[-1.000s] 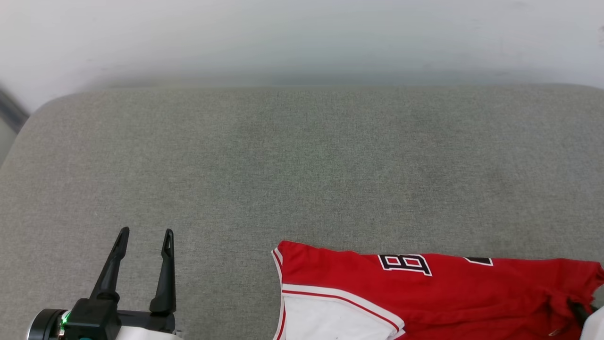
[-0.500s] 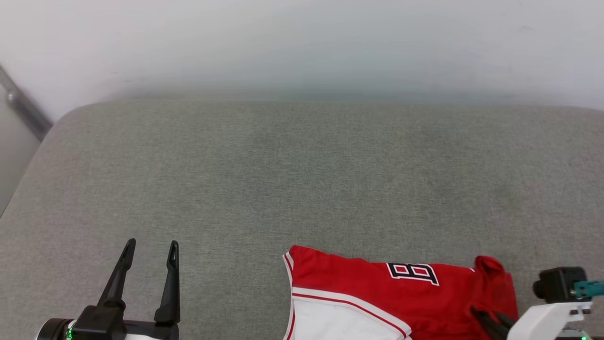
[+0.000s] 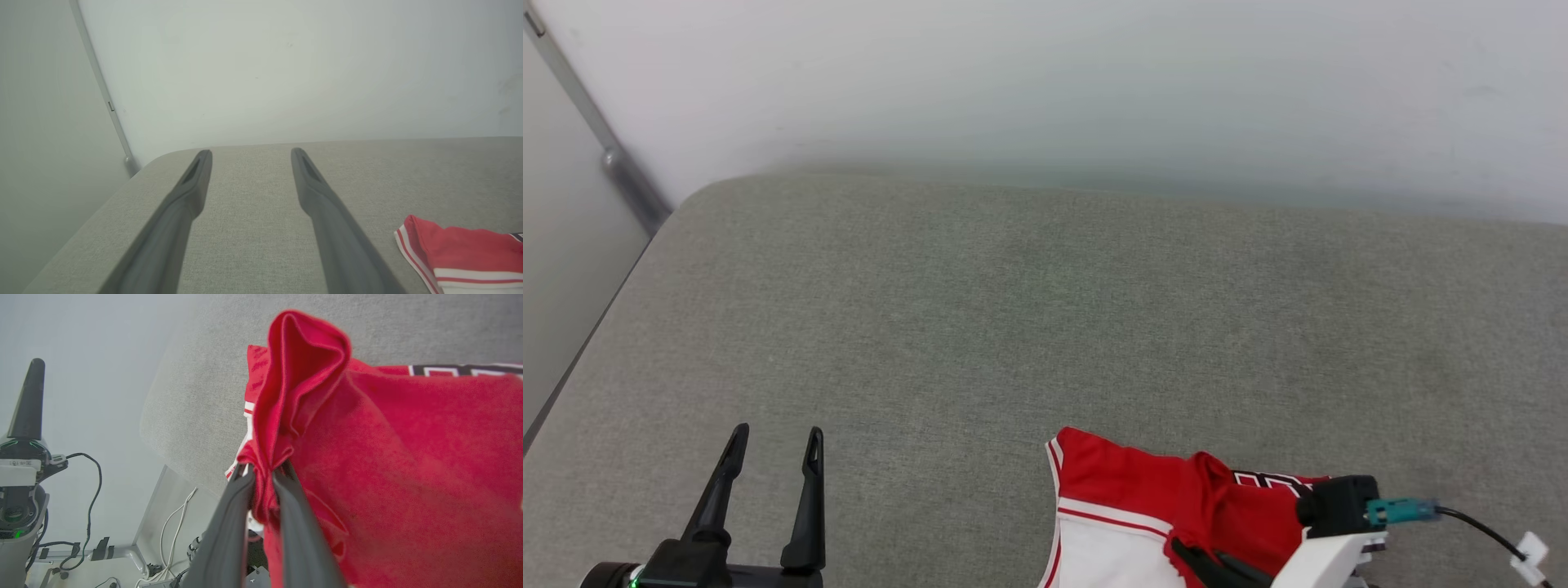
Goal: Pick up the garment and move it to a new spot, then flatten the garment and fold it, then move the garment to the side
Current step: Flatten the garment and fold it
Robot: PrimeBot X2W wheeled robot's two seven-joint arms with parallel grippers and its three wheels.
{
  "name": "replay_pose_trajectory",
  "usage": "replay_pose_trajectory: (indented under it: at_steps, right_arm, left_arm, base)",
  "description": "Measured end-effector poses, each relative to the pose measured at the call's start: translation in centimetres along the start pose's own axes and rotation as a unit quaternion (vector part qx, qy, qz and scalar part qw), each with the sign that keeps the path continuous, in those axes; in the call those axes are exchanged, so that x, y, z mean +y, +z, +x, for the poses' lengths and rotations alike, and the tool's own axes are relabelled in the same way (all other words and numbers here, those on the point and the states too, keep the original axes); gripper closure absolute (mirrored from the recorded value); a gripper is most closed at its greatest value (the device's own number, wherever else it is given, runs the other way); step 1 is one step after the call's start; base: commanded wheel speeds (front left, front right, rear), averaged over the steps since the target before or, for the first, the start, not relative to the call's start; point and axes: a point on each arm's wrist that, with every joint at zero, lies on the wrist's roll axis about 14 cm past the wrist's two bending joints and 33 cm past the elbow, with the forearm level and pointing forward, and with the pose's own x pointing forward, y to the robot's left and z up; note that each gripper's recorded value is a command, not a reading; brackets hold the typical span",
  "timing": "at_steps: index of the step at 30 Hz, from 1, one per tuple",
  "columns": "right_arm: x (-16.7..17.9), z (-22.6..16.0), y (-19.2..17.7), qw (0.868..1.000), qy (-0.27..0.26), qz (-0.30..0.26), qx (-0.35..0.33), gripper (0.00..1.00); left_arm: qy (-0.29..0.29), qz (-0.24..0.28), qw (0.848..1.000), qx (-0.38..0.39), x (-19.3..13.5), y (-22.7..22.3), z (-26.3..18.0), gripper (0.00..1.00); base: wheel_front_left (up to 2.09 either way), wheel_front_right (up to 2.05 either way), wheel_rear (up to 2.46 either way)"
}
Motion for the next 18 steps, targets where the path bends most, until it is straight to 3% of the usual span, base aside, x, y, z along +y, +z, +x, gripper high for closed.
replay_pose_trajectory:
  at_steps: [5, 15, 16, 17, 18]
  right_arm:
    - [1.6, 1.8, -0.3, 0.999, 0.033, 0.003, 0.000, 1.00]
    - [1.7, 4.3, -0.5, 0.999, 0.042, 0.009, 0.003, 1.00]
    - [2.1, 4.5, -0.7, 0.999, 0.049, 0.009, 0.007, 0.70]
    - [2.5, 4.6, -1.0, 0.998, 0.056, 0.009, 0.013, 0.00]
    - [3.0, 4.7, -1.4, 0.998, 0.062, 0.006, 0.021, 0.00]
  left_arm:
    - [0.009, 0.004, 1.000, 0.000, 0.6, 0.1, -0.3, 0.00]
    - [0.019, 0.003, 1.000, 0.012, 0.9, -0.5, -0.7, 0.00]
    - [0.019, 0.002, 1.000, 0.013, 0.9, -0.5, -0.7, 0.00]
    - [0.020, 0.002, 1.000, 0.013, 0.9, -0.6, -0.6, 0.00]
    - [0.020, 0.002, 1.000, 0.014, 0.9, -0.6, -0.6, 0.00]
  base:
    - [0.00, 0.00, 0.00]
    - [0.00, 0.00, 0.00]
    - [0.00, 0.00, 0.00]
    - [0.00, 0.00, 0.00]
    - [0.00, 0.00, 0.00]
